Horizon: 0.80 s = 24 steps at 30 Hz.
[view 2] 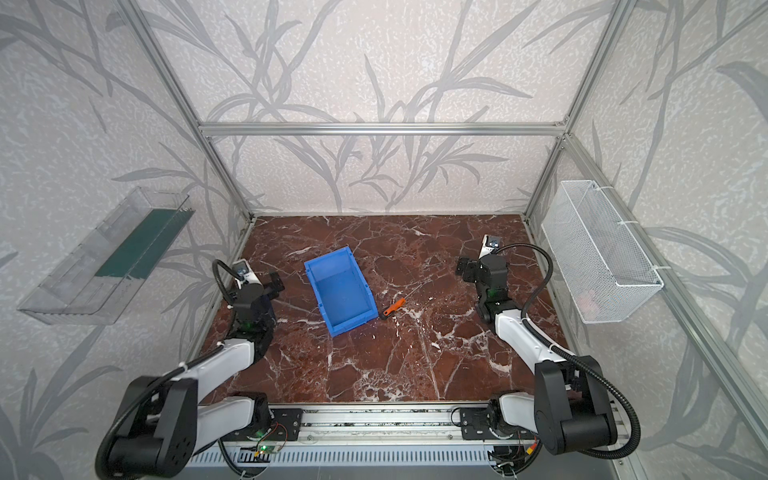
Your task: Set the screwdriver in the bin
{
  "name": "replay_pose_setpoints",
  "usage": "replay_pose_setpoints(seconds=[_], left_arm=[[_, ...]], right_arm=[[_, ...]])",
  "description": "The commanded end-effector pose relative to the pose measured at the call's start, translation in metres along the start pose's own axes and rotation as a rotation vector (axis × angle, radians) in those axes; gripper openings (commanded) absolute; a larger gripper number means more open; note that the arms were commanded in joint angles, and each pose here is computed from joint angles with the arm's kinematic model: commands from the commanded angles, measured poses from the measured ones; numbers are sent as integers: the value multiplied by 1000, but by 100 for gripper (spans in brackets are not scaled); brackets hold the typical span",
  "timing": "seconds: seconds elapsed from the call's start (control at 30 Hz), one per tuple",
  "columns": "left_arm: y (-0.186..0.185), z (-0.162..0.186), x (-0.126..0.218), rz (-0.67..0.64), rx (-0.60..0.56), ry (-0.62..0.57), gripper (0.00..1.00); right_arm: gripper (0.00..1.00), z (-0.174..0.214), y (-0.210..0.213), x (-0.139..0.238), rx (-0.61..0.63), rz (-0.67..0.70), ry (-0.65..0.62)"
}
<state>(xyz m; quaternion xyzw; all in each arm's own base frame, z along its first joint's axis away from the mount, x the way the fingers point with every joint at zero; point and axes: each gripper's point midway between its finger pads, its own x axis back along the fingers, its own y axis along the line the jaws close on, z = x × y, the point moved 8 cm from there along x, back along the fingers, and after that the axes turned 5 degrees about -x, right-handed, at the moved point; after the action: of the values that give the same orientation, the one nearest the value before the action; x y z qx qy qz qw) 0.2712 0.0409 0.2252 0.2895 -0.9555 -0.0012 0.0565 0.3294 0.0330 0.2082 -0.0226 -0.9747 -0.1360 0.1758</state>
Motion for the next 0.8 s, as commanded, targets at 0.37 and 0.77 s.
replay_pose_setpoints(seconds=[0.37, 0.77], left_arm=[[-33, -34, 59, 574, 246, 552, 99], [-47, -7, 67, 655, 316, 758, 99]], right_arm=[[99, 30, 147, 32, 197, -484, 235], [84, 114, 262, 19, 443, -573, 439]])
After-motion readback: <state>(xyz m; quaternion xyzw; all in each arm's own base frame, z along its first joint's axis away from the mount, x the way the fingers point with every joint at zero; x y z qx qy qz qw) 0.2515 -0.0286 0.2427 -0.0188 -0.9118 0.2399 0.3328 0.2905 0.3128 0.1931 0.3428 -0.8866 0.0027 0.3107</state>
